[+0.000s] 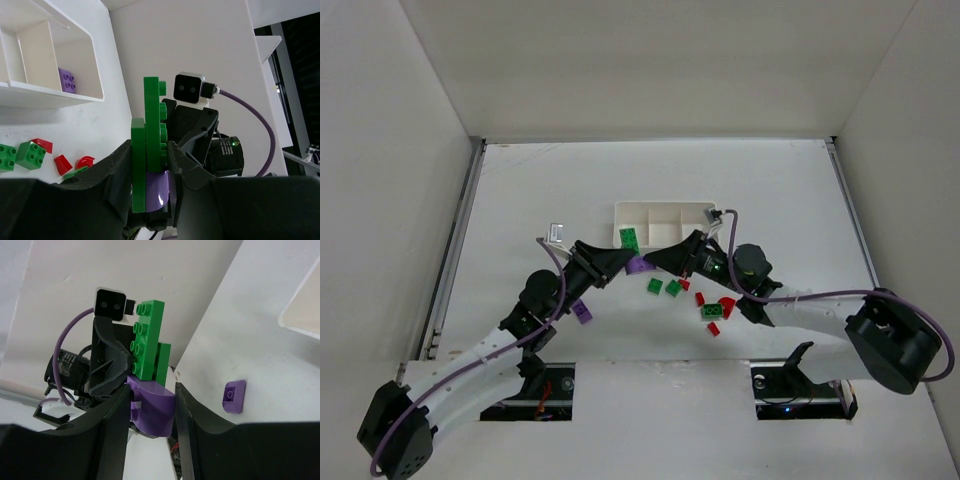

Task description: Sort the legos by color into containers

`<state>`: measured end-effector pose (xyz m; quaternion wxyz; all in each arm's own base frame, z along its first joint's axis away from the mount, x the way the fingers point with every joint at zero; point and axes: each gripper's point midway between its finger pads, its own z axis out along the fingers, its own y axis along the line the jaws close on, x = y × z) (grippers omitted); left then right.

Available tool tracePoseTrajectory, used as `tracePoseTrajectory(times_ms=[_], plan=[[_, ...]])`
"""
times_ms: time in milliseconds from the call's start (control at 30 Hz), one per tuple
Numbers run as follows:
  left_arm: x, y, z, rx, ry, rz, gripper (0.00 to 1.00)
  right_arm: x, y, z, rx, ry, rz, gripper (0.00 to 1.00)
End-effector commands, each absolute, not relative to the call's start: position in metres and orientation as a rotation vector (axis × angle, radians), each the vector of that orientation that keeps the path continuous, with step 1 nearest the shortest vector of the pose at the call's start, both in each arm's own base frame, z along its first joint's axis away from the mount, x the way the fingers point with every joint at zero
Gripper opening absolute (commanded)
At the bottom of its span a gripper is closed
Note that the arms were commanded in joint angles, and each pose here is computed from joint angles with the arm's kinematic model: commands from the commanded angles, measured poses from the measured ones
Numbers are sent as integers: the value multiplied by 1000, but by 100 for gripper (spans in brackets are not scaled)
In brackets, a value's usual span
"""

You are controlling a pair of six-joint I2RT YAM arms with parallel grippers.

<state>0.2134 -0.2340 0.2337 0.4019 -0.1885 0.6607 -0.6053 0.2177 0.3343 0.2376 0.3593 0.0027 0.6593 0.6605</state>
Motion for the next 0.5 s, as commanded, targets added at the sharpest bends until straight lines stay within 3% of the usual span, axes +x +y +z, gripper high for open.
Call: tracePoseTrajectory(times_ms=[0, 167, 467], plan=[[215, -232, 246, -459, 1609, -1551, 22, 215, 328, 265, -19, 1587, 1744, 37], [222, -230, 231, -483, 1634, -1496, 21, 215, 327, 267, -25, 1615, 1711, 30], [237, -224, 210, -569, 1652, -1392, 21, 211, 328, 272, -39, 1663, 1608, 27]])
